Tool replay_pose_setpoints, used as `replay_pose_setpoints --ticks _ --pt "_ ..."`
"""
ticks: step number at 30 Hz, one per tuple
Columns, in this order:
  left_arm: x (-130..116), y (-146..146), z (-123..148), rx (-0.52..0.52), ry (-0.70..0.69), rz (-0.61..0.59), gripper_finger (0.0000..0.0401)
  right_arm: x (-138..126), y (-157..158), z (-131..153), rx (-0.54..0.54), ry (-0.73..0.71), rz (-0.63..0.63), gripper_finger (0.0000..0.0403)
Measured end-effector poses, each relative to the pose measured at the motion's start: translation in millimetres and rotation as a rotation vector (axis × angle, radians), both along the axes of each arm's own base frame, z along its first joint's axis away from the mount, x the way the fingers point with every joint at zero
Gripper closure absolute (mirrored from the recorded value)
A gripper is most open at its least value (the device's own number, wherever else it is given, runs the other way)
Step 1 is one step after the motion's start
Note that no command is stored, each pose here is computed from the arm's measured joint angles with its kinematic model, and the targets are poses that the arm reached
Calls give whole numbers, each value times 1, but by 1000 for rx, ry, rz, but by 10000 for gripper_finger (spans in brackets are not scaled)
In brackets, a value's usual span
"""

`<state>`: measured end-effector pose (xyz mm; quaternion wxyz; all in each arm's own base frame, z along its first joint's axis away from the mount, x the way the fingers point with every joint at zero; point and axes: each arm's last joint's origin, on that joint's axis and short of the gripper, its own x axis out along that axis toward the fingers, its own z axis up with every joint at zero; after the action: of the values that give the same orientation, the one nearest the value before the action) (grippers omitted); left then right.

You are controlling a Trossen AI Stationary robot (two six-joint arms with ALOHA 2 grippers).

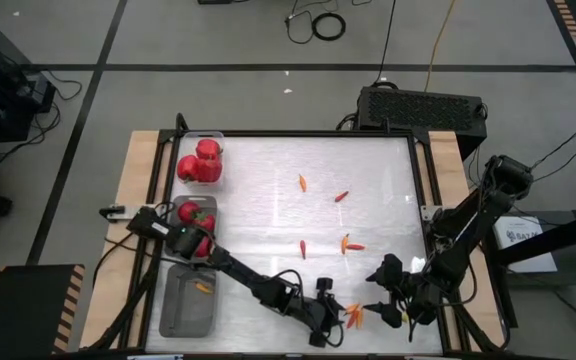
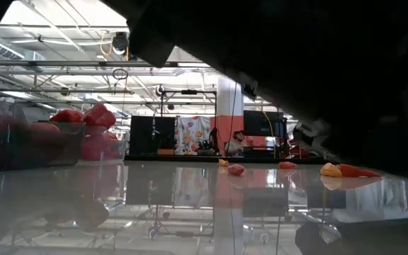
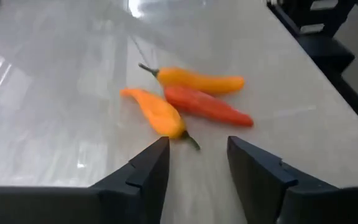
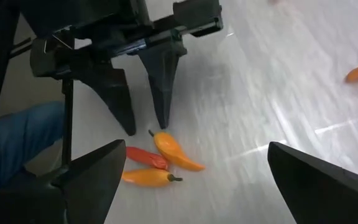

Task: Sort produce into baskets
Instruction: Put the bottom right orange chili pepper into the bottom black transparent bin

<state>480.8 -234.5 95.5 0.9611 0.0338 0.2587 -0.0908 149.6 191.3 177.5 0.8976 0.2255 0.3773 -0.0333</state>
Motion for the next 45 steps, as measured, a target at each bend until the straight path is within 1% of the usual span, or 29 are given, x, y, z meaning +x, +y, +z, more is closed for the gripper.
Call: replay_pose_setpoints --ticks 7,10,15,21,23,25,38,40,45 --pt "2 4 -2 14 -7 33 169 0 0 0 1 -2 -4 19" --pt "4 5 -7 2 -27 38 153 0 0 0 4 -2 -5 19" --pt "9 4 -20 -52 -32 57 151 1 0 1 4 -18 -20 19" --pt "10 4 -27 -48 -22 57 154 1 0 1 18 -17 -35 19" --pt "10 4 -27 -49 -21 54 168 1 0 1 19 -17 -35 19" --pt "11 4 -28 -50 -18 51 190 1 0 1 19 -17 -36 19" --pt "13 11 -29 -48 -15 61 382 1 0 1 19 -17 -36 19" --pt "13 11 -29 -47 -20 69 394 1 0 1 25 -16 -41 19" --pt "14 12 -21 -39 -40 80 396 1 0 1 38 -14 -54 19"
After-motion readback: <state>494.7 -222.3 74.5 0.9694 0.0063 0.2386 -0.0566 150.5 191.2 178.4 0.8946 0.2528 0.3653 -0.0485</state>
